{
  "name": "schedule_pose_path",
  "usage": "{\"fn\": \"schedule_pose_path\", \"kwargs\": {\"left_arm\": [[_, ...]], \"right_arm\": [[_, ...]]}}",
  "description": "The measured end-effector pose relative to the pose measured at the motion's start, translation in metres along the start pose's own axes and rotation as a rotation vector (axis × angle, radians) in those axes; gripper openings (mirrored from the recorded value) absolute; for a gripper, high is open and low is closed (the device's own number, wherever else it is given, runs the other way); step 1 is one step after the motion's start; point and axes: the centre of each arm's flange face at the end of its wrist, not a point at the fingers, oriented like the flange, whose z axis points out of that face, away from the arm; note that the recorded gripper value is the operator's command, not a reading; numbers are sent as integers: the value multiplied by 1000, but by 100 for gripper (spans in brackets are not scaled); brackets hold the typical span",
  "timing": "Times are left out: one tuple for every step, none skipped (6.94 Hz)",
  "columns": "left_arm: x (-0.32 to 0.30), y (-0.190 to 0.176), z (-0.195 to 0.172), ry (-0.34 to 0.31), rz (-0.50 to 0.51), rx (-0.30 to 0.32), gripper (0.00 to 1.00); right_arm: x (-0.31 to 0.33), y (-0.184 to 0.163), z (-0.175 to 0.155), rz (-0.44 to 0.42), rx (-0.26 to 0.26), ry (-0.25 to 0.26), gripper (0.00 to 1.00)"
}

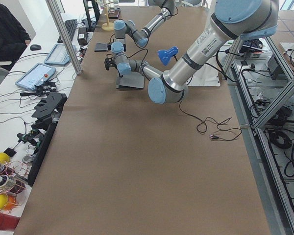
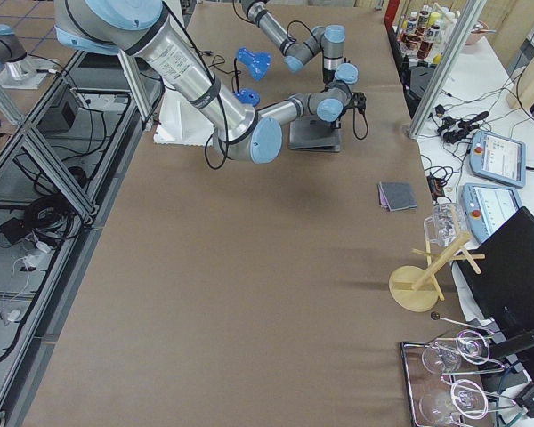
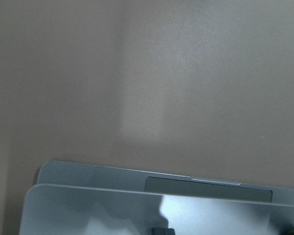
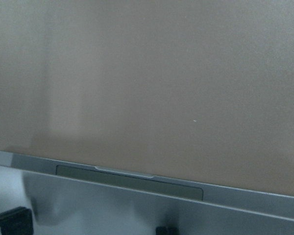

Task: Close laptop

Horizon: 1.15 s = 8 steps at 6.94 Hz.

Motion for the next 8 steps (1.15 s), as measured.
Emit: {"fn": "schedule_pose_path", "kwargs": {"left_arm": [[1,4,4,-2,5,7,0],[3,6,6,0,9,12,0],[6,7,4,6,12,14,0],[11,7,-4,19,15,20,0],[18,7,-19,34,17,27,25],[25,12,-42,32,11,33,92],[22,17,-67,10,-5,40,99],[3,19,-93,-14,-24,56,99]], "right_arm": [[2,0,4,1,6,8,0],[1,-2,3,1,11,9,0],[-3,-6,-3,1,18,3,0],[-7,-14,-19,5,25,-15,0],[-7,-23,-47,18,23,-39,22],[-1,-26,-84,45,13,-52,86],[16,-19,-118,71,14,-49,99],[50,-9,-148,93,25,-50,99]]}}
